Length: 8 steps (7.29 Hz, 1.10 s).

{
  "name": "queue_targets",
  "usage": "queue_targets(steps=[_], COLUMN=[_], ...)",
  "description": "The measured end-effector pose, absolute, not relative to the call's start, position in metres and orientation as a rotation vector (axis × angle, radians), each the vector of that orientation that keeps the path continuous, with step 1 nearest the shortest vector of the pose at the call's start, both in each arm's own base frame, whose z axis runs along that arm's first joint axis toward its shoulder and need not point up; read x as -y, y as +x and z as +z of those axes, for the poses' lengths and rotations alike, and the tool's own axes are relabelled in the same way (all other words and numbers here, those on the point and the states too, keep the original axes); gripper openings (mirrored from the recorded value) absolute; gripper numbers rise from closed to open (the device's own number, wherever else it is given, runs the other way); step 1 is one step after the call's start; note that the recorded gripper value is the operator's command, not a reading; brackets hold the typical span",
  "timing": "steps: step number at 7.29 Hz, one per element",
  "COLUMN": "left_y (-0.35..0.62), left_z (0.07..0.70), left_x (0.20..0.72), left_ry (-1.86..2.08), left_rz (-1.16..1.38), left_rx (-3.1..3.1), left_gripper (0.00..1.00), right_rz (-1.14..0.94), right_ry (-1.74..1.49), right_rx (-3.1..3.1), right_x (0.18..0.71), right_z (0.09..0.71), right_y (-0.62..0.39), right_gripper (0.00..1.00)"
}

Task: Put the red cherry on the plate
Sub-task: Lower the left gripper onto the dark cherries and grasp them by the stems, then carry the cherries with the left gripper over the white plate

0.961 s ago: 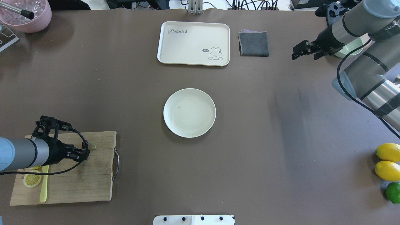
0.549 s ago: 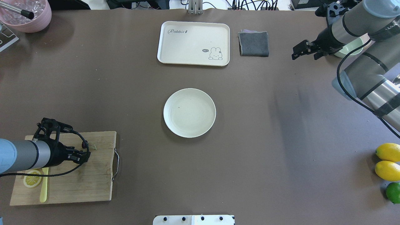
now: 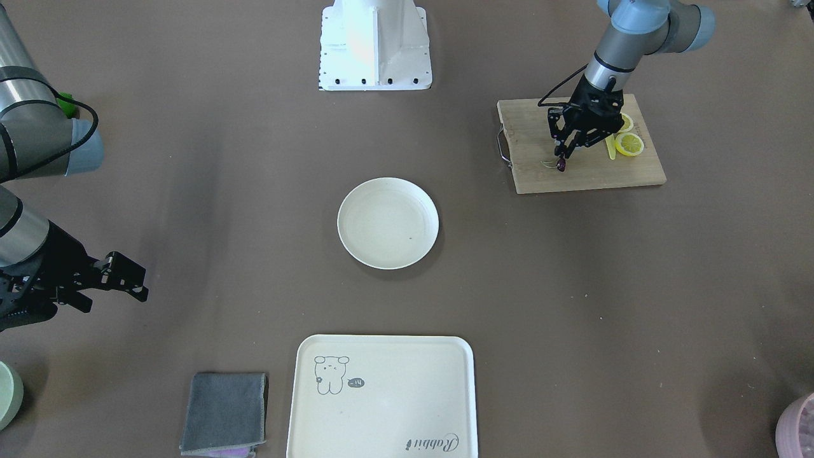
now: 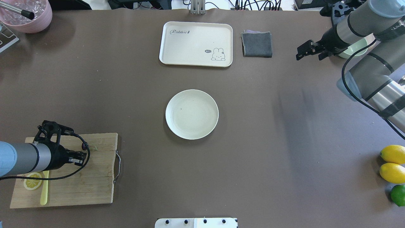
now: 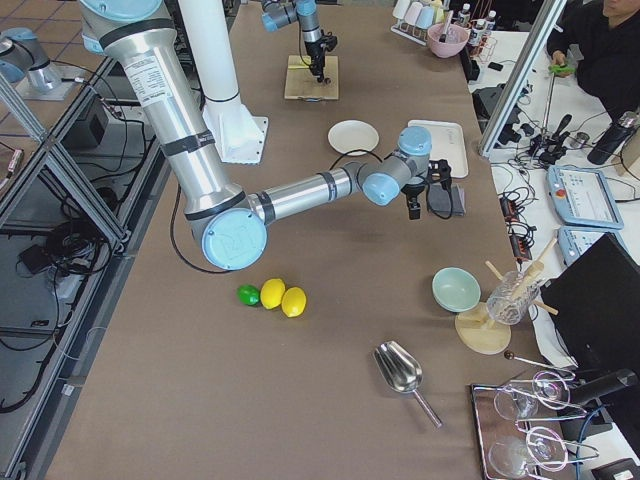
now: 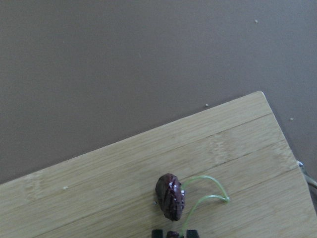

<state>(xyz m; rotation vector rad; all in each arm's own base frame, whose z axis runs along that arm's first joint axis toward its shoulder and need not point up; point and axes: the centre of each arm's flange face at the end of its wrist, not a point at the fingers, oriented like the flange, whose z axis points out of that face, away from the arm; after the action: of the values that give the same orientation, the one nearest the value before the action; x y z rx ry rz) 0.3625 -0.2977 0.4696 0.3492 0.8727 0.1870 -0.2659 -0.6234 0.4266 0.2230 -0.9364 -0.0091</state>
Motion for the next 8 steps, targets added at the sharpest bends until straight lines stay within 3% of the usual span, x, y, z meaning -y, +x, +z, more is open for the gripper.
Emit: queue_targets(steps=[5,8], left_y=[0.344,0.367], left_z=[0.461,0.406], left_x=[0.314,0.345], left_ry=[0.398,0.453], left_rz=[0.142,0.076], left_rx=[-0.917,-1.017], left_gripper=[0.00,0.00], right_rz=[-0.001,0.001], right_ry=[0.226,0.226], right_rx=[0.942,0.943], right_x=[0.626,0.625], right_z=[0.426,0.426], right_y=[-0.257,-0.255], right_gripper=[1.00,1.00])
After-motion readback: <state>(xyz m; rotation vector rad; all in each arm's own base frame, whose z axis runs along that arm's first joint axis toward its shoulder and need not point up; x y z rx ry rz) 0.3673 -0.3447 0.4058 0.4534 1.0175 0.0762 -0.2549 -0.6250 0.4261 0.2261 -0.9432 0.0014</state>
